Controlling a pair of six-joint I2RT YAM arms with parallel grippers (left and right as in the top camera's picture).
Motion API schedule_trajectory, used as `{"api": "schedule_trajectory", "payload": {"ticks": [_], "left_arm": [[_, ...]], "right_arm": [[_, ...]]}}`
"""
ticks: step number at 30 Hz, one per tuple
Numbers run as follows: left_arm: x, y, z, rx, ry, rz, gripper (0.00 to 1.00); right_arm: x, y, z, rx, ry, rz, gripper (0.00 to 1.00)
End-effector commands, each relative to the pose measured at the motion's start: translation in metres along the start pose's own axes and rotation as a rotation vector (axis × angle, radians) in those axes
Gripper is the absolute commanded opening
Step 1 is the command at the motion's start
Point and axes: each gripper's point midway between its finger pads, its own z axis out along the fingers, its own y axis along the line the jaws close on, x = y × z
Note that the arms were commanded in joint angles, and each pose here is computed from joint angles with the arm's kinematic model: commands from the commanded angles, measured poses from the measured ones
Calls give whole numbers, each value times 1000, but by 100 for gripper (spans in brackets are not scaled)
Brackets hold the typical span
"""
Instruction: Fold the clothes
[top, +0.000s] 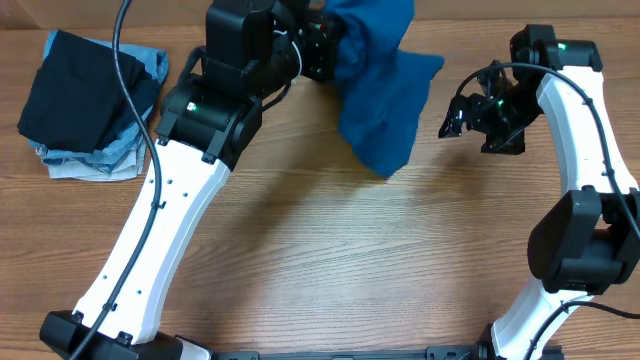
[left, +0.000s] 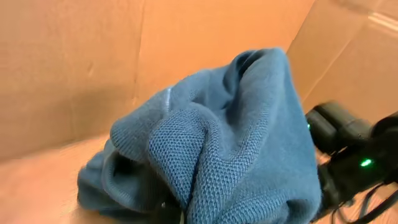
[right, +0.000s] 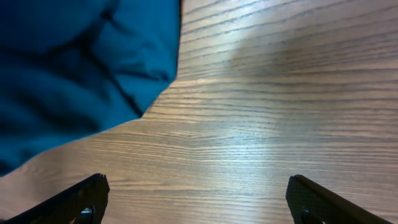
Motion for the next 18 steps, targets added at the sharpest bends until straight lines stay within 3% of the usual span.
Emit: {"api": "schedule_trajectory", "payload": {"ticks": [1,6,8,11,13,18], "left_arm": [[35,48,-8,-263,135,-50,4],[186,107,14,-463,676,-113,9],[246,125,21,-507,880,-142,27],[306,142,27,-534,1076,-148,40],[319,146,26,-541,1121,-151,45],[286,136,23,-529,1053,-141,47]], "right_arm": [[-3,9,-17,-16,-53,-35,96],[-5,9,-17,-17,-64,-39,96],[-5,8,-17,-11,-64,-39,96],[-7,7,-18,-6,-69,-40,96],[-8,7,-18,-7,-76,-43,97],[-10,7,-17,-7,-82,-45,97]]}}
